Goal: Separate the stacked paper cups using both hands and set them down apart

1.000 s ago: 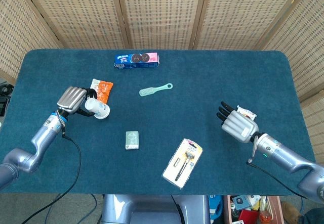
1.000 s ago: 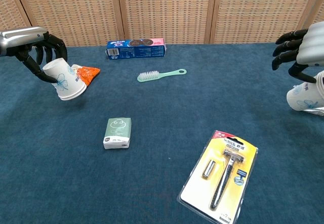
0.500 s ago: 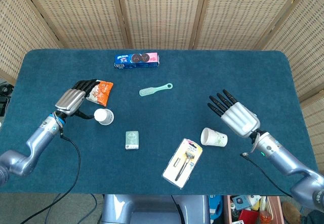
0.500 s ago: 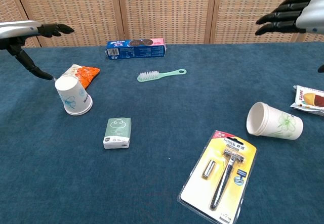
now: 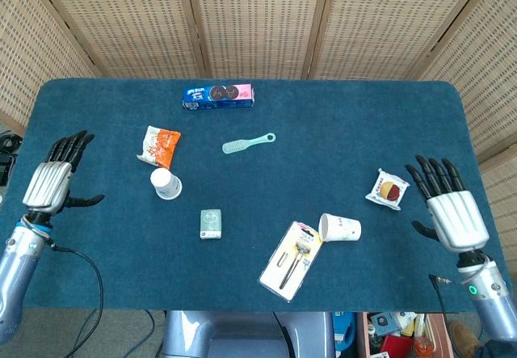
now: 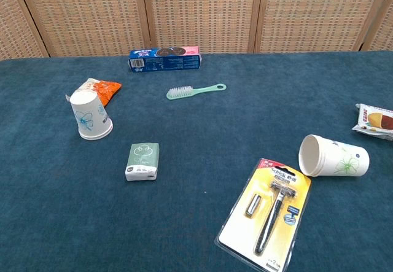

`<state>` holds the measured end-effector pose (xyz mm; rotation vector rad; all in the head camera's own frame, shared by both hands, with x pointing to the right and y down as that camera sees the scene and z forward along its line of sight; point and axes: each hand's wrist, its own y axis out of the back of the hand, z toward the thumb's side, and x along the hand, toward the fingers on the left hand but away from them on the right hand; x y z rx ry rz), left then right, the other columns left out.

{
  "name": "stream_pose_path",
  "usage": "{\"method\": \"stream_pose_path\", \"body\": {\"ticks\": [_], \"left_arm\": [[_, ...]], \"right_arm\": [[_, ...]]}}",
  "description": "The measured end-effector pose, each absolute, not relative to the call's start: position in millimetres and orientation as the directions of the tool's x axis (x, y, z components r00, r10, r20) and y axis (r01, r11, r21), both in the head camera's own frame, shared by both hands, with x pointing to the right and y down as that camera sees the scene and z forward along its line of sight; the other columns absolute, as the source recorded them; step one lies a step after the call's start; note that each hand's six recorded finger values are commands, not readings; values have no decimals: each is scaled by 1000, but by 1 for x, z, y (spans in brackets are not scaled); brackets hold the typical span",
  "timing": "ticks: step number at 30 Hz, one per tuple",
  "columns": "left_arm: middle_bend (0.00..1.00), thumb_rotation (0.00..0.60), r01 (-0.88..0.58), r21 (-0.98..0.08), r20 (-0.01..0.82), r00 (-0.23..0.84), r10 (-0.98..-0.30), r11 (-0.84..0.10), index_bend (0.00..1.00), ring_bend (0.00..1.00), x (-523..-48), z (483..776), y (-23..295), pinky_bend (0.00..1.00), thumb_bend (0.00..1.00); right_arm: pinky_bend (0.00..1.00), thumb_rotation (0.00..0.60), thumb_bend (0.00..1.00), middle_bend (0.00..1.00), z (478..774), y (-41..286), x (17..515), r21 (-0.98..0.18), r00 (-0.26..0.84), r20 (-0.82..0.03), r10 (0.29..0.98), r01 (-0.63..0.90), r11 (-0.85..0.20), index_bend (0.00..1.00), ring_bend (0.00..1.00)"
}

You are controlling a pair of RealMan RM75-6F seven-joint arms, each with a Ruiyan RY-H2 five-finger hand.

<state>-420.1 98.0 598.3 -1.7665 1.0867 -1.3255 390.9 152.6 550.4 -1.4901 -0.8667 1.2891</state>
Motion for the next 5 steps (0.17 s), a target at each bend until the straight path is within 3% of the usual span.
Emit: {"method": "stream_pose_path", "body": {"ticks": [5], "left_arm": [[0,600,-151,-896,413,59,-909,-417,0,0,-435,585,134,0,118]], "right_arm": [[0,600,0,0,560,183,411,-945,95,-323,942,21,-326,0,0]]}}
